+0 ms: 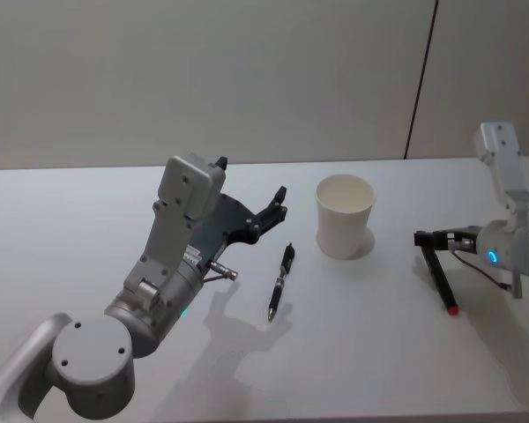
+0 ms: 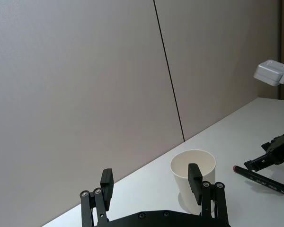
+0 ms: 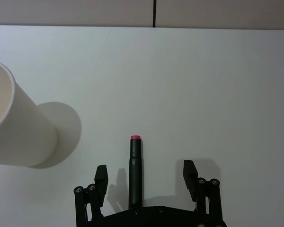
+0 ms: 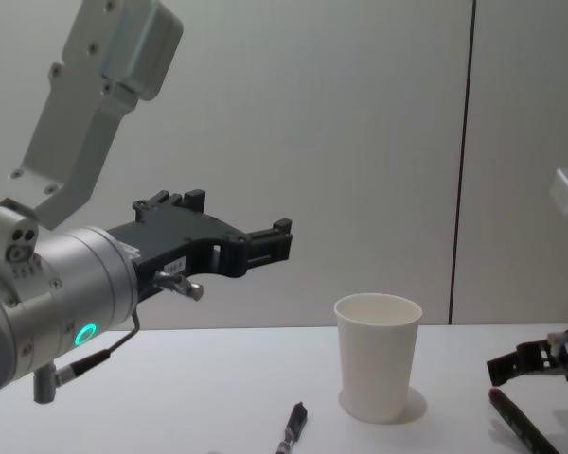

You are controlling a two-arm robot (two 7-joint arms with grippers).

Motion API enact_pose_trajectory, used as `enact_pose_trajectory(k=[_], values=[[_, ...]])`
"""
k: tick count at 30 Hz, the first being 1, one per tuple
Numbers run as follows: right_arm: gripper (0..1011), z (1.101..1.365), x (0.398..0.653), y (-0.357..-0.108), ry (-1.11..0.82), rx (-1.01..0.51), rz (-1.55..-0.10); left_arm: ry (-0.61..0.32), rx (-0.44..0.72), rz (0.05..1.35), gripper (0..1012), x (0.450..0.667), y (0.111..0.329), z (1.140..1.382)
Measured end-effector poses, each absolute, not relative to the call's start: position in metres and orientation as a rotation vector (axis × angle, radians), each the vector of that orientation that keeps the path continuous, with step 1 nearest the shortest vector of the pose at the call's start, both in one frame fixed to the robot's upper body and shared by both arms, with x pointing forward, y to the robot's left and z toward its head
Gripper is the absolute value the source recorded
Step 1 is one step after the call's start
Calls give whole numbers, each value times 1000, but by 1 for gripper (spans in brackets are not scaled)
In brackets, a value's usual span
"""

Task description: Place the pen into the pen holder.

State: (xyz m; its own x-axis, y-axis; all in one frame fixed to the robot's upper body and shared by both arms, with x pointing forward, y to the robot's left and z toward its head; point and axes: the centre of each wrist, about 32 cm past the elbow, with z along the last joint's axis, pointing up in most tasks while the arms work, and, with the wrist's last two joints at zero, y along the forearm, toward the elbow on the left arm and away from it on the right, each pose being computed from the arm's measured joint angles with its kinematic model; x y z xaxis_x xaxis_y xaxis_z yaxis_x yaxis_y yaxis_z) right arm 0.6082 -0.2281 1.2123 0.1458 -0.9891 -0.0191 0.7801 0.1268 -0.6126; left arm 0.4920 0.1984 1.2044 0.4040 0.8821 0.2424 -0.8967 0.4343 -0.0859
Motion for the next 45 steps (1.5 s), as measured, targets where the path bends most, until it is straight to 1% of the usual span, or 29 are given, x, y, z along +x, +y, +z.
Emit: enact_pose_trajectory(k=[17,45], values=[[1001,1208,631,-220,493,-583,-1354,-268,61,1124,1003,492,198,1204],[997,1198,643,-212,483,-624,-1341,-268,61,1124,1003,492,198,1204]])
